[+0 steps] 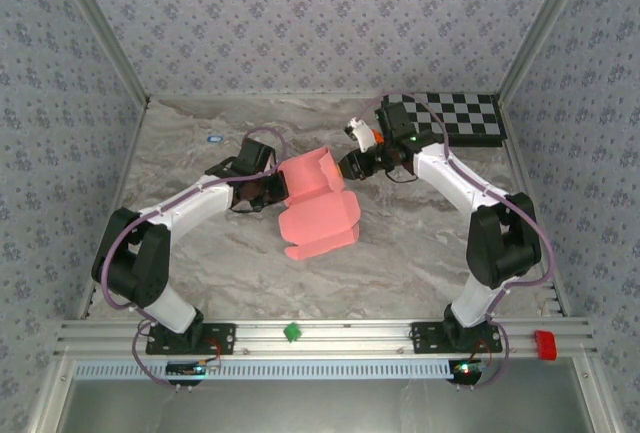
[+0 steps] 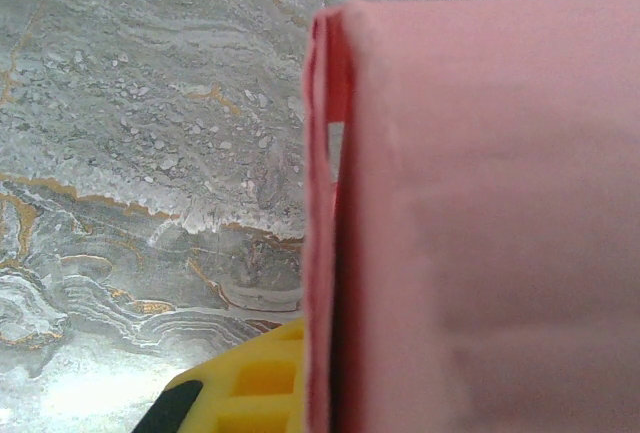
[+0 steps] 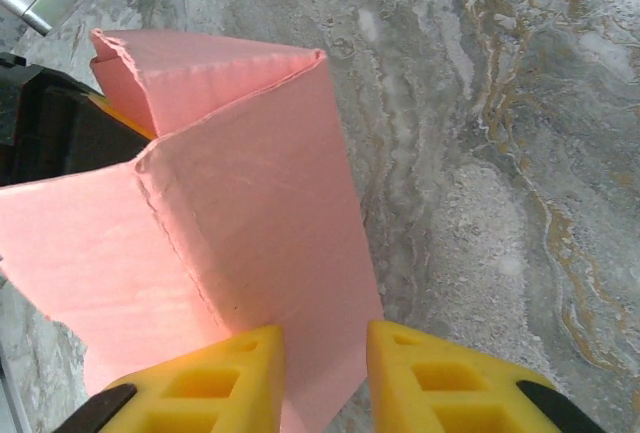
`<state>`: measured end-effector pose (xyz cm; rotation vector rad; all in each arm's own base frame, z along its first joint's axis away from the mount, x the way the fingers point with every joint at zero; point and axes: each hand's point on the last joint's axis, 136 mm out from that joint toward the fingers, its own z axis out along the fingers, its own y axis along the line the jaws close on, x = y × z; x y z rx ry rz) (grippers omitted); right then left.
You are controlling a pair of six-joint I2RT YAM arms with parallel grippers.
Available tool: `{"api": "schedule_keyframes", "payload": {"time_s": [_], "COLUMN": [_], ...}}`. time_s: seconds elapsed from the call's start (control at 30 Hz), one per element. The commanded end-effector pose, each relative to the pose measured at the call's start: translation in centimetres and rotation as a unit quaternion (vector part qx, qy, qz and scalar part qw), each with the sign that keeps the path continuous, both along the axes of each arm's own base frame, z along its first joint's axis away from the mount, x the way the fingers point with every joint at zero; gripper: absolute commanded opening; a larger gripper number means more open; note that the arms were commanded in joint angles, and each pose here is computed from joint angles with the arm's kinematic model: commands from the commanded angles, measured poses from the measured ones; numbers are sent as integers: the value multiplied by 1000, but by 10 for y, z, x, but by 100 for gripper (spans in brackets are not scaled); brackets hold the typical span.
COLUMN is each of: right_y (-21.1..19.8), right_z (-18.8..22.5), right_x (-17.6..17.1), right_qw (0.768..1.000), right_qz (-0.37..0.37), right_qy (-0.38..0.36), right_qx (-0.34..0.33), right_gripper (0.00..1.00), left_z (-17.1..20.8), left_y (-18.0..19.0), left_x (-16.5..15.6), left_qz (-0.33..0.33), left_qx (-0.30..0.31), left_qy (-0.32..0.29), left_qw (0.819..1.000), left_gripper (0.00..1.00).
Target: Fold the paper box
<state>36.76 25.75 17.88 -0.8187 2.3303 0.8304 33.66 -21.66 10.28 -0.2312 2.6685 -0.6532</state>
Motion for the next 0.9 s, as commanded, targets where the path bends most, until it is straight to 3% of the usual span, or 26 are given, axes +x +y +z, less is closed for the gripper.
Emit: {"api": "schedule_keyframes", "payload": {"time_s": [0.0, 0.13, 0.43, 0.87], "right_y": [8, 13, 20, 10], "right_z": [14, 14, 13, -12], "right_x": [-6, -7, -9, 7], "right_qw": [1000, 999, 999, 998], "right_qz": [23, 28, 38, -5], "right_qy": [-6, -6, -8, -31], "right_qx": [14, 15, 16, -58], "right_gripper": [32, 38, 42, 48], "left_z": [12, 12, 13, 17], "left_y": [-9, -9, -10, -11], "left_x": [6, 6, 6, 7], "left_qz": [-7, -6, -8, -10], "left_qx": [-16, -16, -17, -20], "left_qy": [-13, -13, -13, -17], "left_qw": [1000, 1000, 1000, 1000], "left_gripper": [0, 0, 0, 0]}}
